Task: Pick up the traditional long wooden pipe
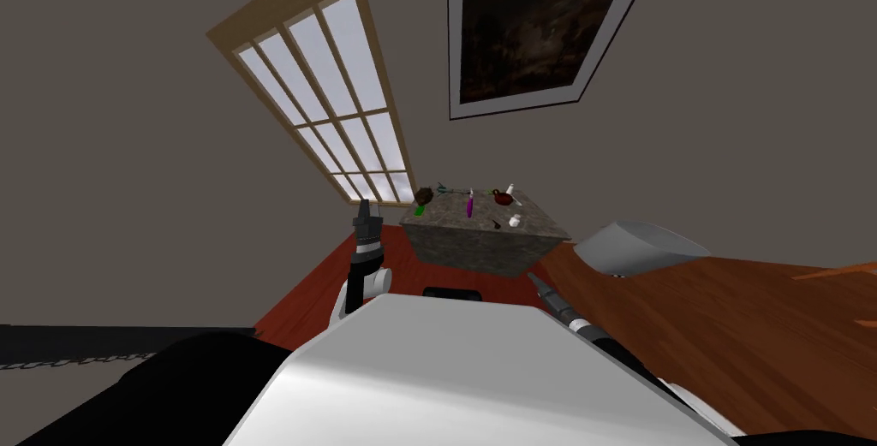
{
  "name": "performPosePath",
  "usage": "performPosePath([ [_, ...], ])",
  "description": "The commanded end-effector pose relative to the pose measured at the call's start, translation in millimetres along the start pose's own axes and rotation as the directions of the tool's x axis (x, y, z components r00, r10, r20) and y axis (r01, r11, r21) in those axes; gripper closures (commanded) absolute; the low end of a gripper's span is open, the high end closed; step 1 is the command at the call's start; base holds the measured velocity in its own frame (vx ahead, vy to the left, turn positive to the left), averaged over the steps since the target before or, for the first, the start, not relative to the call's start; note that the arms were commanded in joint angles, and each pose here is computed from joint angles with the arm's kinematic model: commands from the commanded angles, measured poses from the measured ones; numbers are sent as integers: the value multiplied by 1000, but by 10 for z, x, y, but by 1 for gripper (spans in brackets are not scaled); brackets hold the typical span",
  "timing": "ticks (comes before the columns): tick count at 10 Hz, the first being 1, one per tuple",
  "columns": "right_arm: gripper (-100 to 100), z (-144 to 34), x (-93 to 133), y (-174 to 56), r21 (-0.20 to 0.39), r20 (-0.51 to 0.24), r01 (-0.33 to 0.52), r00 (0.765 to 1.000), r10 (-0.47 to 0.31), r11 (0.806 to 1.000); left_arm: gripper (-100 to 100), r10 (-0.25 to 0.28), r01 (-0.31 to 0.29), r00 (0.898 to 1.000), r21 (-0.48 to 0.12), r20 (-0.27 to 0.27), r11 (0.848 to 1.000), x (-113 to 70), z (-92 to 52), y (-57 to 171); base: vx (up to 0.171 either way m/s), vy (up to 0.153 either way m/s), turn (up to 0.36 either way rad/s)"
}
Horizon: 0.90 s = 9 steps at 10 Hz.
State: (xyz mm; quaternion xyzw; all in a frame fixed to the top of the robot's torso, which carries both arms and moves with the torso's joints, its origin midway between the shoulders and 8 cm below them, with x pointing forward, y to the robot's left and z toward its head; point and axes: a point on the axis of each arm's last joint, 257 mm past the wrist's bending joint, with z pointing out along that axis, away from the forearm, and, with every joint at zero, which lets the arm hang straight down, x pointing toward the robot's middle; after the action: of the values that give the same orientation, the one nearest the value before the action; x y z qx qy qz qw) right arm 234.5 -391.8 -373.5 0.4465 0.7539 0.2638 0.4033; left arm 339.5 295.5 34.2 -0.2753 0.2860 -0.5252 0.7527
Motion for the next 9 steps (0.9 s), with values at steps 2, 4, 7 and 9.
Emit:
performPosePath([
  [2, -100, -101, -95, -296, 83, -29, 64, 998, -61, 995, 0, 0, 0, 1000, 0, 0, 1000, 0, 0, 0, 4, 79, 76],
  [4, -100, -162, -180, -446, 126, -50, 111, 993, -106, 986, 0, 0, 0, 1000, 0, 0, 1000, 0, 0, 0, 30, 97, 108],
  [7, -100, -311, -450, -781, 228, -95, 227, 973, -211, 947, 0, 0, 0, 1000, 0, 0, 1000, 0, 0, 0, 52, 89, 172],
  [9, -100, -352, -595, -851, 256, -116, 284, 958, -262, 924, 0, 0, 0, 1000, 0, 0, 1000, 0, 0, 0, 64, 94, 132],
])
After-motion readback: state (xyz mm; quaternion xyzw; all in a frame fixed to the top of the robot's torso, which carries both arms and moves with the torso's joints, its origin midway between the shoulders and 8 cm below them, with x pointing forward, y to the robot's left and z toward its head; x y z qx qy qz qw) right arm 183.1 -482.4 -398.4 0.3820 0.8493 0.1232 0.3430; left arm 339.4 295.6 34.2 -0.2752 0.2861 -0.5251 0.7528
